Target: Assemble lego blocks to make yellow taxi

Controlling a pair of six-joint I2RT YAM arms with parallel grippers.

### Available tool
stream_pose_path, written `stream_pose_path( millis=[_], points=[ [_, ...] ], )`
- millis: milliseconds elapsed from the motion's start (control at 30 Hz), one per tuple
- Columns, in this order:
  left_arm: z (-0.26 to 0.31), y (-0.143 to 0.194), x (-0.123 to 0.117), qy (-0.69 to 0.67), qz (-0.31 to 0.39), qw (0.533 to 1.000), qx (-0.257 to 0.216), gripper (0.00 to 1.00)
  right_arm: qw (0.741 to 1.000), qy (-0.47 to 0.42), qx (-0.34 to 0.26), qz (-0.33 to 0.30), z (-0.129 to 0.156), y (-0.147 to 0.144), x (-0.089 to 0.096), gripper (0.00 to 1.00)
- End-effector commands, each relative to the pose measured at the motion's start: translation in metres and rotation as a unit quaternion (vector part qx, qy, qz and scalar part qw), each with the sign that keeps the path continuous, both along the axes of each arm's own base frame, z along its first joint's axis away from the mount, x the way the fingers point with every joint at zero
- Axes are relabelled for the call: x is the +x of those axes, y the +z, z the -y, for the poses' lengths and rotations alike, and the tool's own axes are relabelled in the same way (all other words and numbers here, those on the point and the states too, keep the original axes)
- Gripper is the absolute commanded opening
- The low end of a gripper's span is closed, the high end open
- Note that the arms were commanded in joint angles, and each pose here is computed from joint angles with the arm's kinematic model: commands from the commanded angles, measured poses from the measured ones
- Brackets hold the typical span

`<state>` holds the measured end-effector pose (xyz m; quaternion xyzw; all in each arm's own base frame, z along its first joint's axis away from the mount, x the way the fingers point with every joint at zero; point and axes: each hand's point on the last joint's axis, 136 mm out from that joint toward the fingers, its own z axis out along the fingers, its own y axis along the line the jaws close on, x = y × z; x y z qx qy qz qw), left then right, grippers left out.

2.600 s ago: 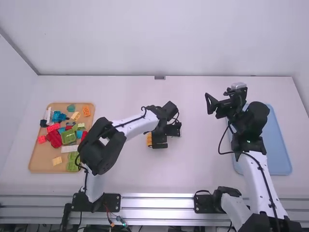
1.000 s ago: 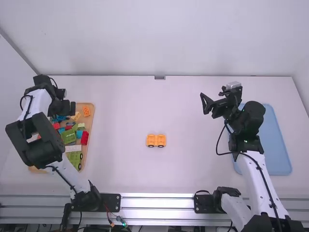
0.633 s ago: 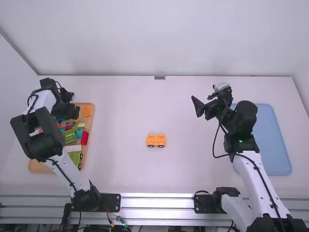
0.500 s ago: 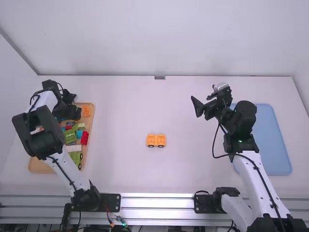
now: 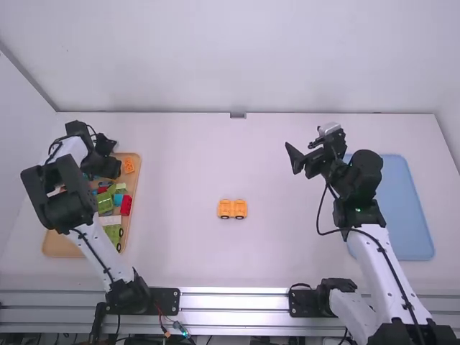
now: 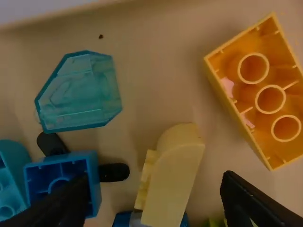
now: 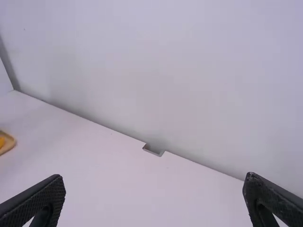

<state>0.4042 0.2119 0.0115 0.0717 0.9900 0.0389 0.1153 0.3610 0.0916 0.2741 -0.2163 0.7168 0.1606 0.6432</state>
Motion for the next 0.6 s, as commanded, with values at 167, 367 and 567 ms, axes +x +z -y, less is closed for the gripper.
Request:
stream_pose_path(
  millis=[167,367,567],
  points=[
    [-0.014,-0.007,0.005,0.037,0.005,0.999,0.026,0.84,1.000,-0.002,0.000,0.029,0.001,0.024,0.000,0.99],
    [-0.027,0.000,0.005,0.072,0.001,0.996,0.053,0.82,1.000,-0.002,0.000,0.029,0.001,0.024,0.000,0.99],
    [-0.015,0.030,0.011,0.059,0.013,0.998,0.021,0.82,1.000,-0.002,0.000,0.029,0.001,0.024,0.000,0.99]
  ],
)
